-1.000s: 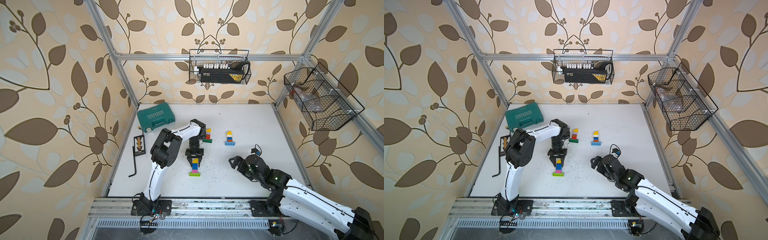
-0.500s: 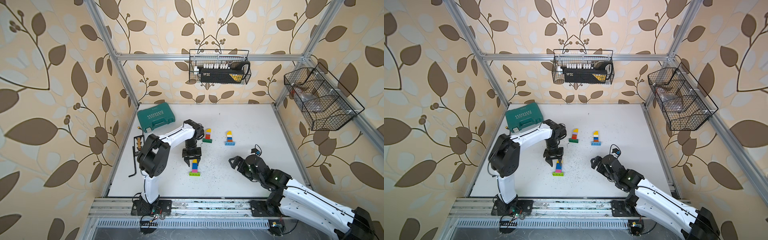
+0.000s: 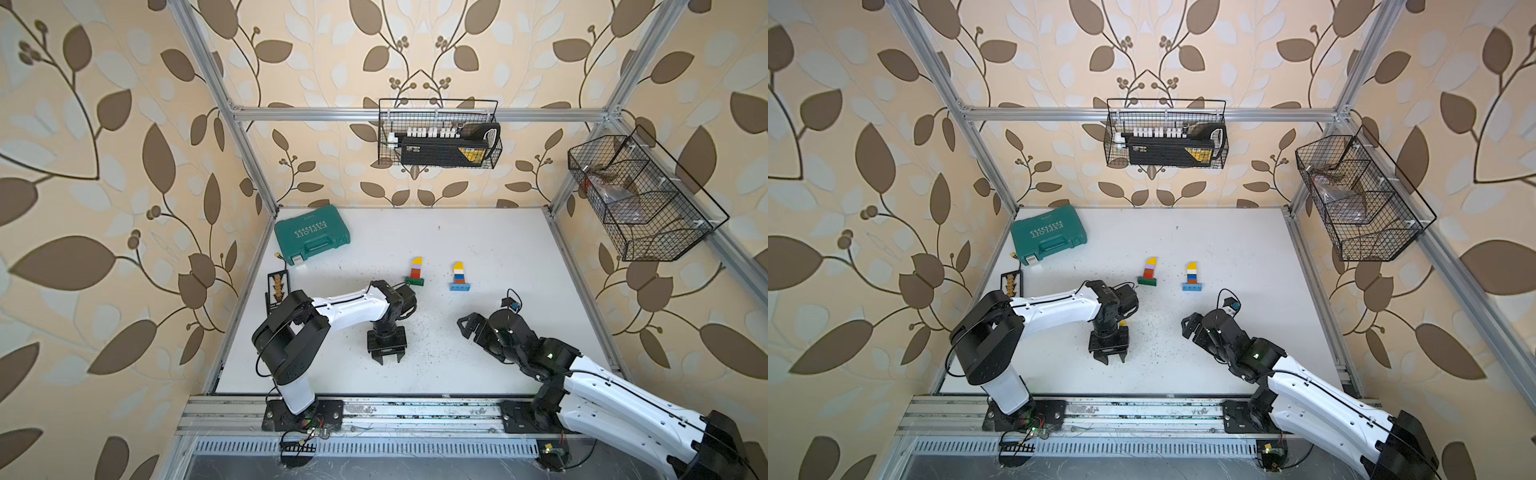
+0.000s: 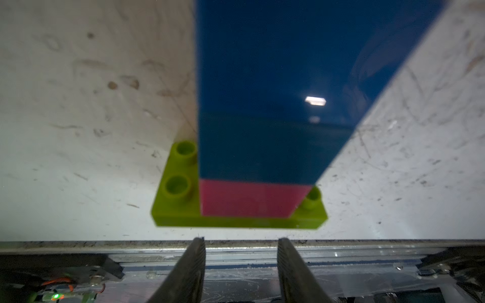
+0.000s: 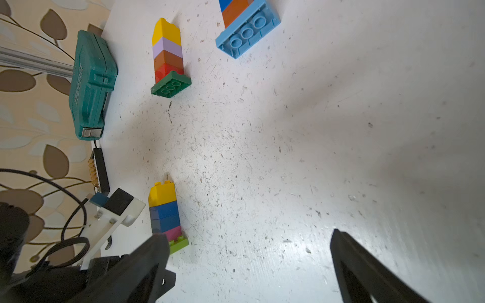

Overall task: Assemble the number 1 with lego
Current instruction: Place the lego brick at the center of the board, then move the lego brick at the center of the board, then reset both arms

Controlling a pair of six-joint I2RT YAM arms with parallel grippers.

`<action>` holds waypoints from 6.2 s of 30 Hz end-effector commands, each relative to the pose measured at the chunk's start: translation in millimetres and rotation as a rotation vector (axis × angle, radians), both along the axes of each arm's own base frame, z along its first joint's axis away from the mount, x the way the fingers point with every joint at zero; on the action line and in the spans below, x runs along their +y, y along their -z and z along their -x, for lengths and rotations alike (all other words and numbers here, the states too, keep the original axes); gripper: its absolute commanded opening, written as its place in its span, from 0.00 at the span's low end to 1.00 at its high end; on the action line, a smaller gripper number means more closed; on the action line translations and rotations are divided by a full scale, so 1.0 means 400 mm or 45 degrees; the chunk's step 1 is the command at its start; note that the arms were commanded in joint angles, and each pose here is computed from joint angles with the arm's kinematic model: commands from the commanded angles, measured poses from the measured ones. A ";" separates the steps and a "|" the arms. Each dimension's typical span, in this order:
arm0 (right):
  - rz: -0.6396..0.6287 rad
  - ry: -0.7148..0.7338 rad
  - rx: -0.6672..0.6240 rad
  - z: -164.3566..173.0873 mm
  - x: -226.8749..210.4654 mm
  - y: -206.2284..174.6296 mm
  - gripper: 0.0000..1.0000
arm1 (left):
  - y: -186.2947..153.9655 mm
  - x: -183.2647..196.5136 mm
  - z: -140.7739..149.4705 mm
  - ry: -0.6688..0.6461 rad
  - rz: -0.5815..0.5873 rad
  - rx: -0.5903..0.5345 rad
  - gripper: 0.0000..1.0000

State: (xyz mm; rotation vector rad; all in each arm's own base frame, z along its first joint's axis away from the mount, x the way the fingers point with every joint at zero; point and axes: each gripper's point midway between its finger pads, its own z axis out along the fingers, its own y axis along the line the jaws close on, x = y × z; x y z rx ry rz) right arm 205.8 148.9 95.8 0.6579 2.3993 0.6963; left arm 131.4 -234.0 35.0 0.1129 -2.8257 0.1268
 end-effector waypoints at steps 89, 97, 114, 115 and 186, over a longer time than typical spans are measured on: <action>1.297 0.552 -0.643 -0.224 -0.480 -0.159 0.99 | -0.284 0.741 -0.514 -0.463 -0.689 -1.644 0.99; 1.381 0.479 -0.649 -0.330 -0.448 -0.119 0.99 | -0.222 0.761 -0.572 -0.408 -0.714 -1.718 0.99; 1.122 0.128 -0.682 -0.444 -0.433 -0.005 0.99 | -0.103 0.682 -0.624 -0.195 -0.267 -1.808 0.99; 1.132 0.125 -0.684 -0.442 -0.431 -0.005 0.99 | -0.104 0.677 -0.624 -0.186 -0.258 -1.812 0.99; 1.117 0.116 -0.657 -0.440 -0.430 -0.001 0.99 | -0.162 0.726 -0.580 -0.341 -0.473 -1.932 0.99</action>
